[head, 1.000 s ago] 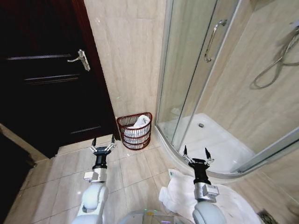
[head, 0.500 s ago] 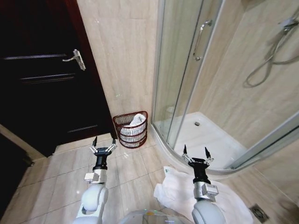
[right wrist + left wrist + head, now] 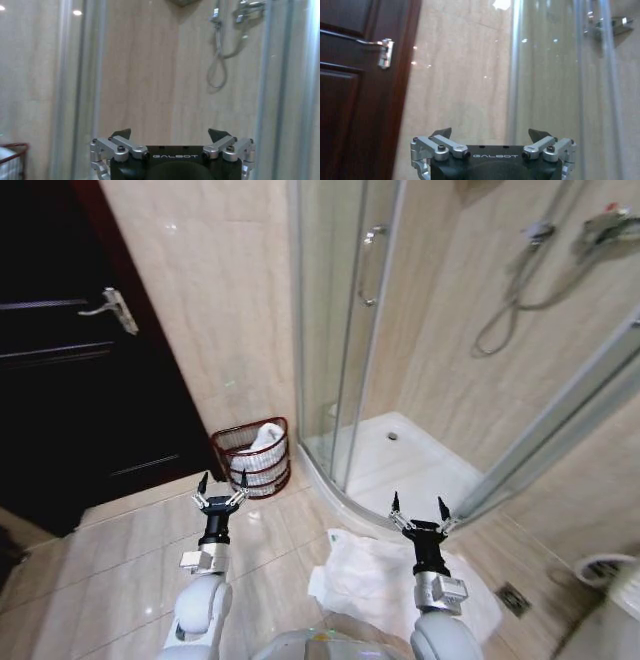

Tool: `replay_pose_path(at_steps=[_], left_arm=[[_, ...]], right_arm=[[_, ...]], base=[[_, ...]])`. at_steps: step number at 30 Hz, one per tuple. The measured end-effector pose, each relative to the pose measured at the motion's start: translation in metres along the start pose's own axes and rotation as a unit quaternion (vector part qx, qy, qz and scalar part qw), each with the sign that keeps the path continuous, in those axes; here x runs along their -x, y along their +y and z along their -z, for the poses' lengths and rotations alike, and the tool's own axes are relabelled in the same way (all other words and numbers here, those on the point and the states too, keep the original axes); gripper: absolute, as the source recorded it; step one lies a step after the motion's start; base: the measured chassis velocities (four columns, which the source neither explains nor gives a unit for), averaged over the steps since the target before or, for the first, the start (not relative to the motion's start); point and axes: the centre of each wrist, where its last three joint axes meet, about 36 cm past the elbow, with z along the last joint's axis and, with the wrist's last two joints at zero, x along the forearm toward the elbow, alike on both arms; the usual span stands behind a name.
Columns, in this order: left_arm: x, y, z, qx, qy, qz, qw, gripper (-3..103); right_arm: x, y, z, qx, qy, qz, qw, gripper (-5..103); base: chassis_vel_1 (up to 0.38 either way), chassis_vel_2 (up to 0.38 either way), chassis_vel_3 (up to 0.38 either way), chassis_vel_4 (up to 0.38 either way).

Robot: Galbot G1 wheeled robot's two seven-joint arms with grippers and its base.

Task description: Discard the used towel into the hamper.

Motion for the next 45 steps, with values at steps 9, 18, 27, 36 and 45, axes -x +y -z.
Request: replay_pose_path(at_steps=[9, 18, 27, 36, 45], left_arm=[[-0.002, 0.001, -0.003, -0.002, -0.006, 0.002, 1.0, 100], [-0.001, 0.002, -0.003, -0.001, -0.006, 0.003, 1.0, 100], [-0.003, 0.004, -0.003, 0.0, -0.004, 0.004, 1.0, 100], [-0.003, 0.004, -0.004, 0.0, -0.003, 0.003, 1.0, 100], [-0.004, 0.009, -0.01, 0.0, 0.007, -0.01, 0.9999, 100]], right_arm=[[0.003, 0.0, -0.003, 0.004, -0.012, -0.016, 1.0, 100], [0.008, -0.001, -0.003, 0.003, -0.019, -0.021, 1.0, 100], [0.008, -0.001, -0.005, 0.001, -0.017, -0.024, 1.0, 100], [0.011, -0.008, -0.022, -0.011, -0.02, -0.057, 0.998, 100], [0.007, -0.03, -0.053, -0.034, -0.015, -0.083, 0.996, 100]], base=[[-0.031, -0.05, -0.008, 0.011], [0.0, 0.0, 0.0, 0.0], [0.0, 0.0, 0.0, 0.0], [0.0, 0.0, 0.0, 0.0], [0.0, 0.0, 0.0, 0.0]])
